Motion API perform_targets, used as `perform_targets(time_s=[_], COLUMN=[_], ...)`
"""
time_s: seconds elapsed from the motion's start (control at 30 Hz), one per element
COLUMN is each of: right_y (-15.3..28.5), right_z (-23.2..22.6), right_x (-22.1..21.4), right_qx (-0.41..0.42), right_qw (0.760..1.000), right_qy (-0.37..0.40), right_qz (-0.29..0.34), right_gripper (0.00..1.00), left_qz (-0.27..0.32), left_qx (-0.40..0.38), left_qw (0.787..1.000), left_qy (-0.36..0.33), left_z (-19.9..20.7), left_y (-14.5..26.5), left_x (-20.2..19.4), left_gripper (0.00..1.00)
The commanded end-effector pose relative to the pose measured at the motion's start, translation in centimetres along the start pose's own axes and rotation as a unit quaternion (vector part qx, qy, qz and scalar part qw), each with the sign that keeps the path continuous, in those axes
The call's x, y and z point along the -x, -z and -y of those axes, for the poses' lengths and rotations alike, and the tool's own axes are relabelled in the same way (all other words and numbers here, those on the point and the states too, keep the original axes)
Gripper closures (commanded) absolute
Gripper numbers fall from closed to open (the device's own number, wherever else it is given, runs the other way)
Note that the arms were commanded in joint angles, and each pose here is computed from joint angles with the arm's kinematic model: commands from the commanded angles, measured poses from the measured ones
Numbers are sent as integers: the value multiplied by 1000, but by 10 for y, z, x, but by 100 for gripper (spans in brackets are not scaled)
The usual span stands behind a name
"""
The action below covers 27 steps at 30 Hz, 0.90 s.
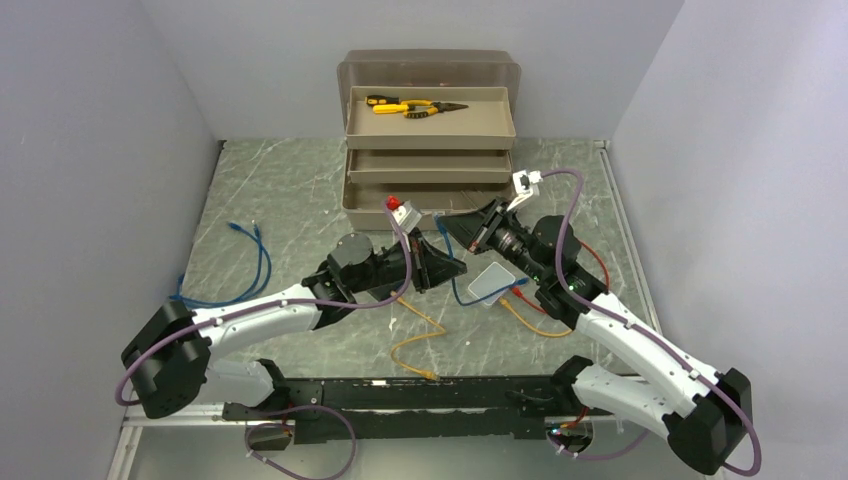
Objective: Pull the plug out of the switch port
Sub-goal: Place the connector at the center of the board.
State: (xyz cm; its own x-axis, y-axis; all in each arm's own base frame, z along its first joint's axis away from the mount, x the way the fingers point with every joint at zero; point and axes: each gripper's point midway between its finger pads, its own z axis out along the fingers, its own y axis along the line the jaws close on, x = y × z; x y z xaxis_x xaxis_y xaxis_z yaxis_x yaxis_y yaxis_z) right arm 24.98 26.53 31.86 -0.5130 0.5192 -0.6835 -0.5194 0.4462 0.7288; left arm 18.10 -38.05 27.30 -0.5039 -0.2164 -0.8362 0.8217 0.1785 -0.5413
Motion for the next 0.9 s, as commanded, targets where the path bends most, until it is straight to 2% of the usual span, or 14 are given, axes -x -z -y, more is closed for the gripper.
perform_targets(time_s=[0.0,0.03,0.07,0.1,0.17,0.27,0.3,0.37,0.57,0.7,0.87], right_y=[5,5,5,6,10,18,21,31,74,96,107], right_z=[-13,-14,-15,-14,-11,-7,-5,-2,-11,-13,2], right_x=[11,9,8,7,8,15,19,27,70,77,65], right_qx=[22,22,21,19,7,-21,-32,-58,-109,-118,-132], right_qw=[1000,1000,999,999,1000,999,998,997,985,981,980], right_qy=[17,21,25,27,28,39,44,56,110,121,115], right_qz=[15,7,0,-4,-4,5,9,17,76,94,93], right_gripper=[100,100,95,81,43,18,4,1,0,0,0], left_qz=[17,20,22,26,32,40,46,57,103,124,134], left_qx=[-28,-28,-27,-24,-17,-7,-5,3,7,19,138], left_qw=[999,999,999,999,999,998,998,996,987,980,960], left_qy=[-21,-22,-24,-26,-32,-46,-52,-66,-120,-157,-204], left_z=[19,19,20,21,22,26,29,33,67,90,93], left_y=[0,1,2,4,7,13,14,20,45,64,115], left_x=[18,19,20,23,28,39,45,57,109,145,194], left_gripper=[100,100,100,100,100,100,100,100,100,100,100])
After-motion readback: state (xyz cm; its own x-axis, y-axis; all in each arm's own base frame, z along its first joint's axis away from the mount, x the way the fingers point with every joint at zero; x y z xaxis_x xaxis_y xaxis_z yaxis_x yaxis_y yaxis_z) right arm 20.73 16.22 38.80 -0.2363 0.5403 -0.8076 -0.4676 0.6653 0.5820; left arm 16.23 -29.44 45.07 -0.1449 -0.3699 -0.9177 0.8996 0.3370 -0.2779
